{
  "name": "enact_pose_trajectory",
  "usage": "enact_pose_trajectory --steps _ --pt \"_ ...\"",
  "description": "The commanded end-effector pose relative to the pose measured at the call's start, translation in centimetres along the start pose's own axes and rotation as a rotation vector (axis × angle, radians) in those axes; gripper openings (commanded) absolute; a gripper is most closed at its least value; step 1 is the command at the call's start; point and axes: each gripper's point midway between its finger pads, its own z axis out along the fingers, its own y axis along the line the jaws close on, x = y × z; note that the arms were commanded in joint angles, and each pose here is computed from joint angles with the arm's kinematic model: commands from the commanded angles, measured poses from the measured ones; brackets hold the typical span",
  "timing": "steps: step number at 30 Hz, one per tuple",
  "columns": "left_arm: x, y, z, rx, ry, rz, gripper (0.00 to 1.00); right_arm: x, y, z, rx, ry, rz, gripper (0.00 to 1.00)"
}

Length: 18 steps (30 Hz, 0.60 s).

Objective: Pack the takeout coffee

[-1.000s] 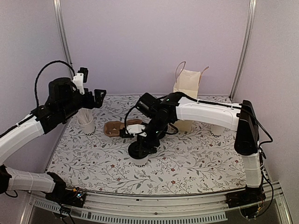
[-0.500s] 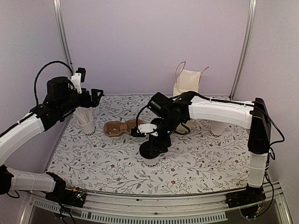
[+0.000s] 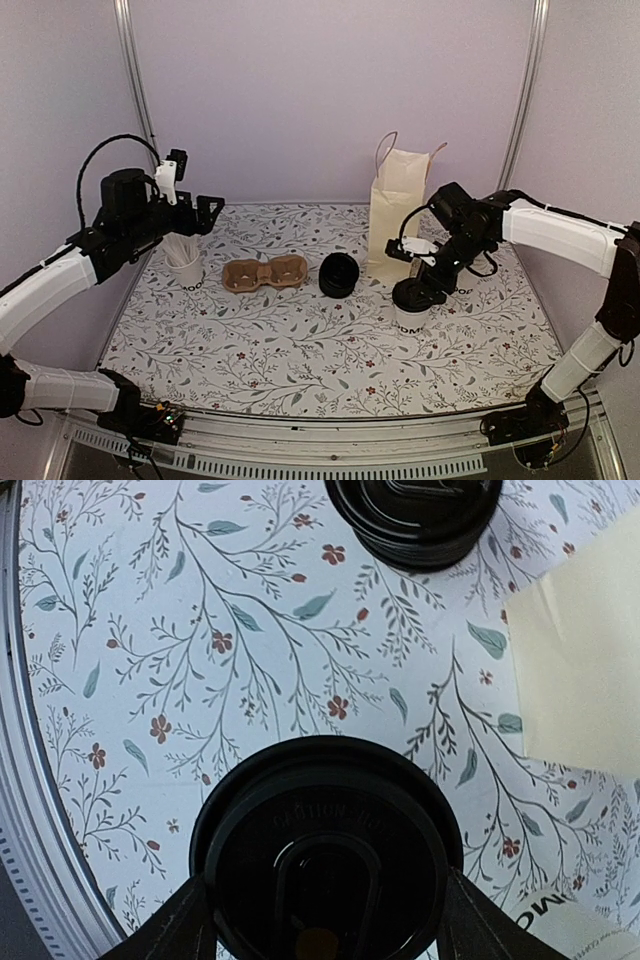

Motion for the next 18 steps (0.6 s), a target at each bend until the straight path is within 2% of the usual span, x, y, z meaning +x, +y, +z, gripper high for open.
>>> enact_pose_trajectory --steps 1,12,18 --pt "-0.5 -0.5 0.0 0.048 -0.027 0.011 0.96 1.9 -2.5 -2.5 0.074 -0.069 0.103 0.64" --pt "-0.4 -1.0 -0.2 0.078 -0.023 0.004 0.96 8.7 -4.5 -4.4 0.172 -0.052 0.285 0.65" --pt "-0.6 -1.3 -0.5 0.093 -0.029 0.0 0.95 10.2 -4.3 -4.3 0.187 -0.066 0.32 0.66"
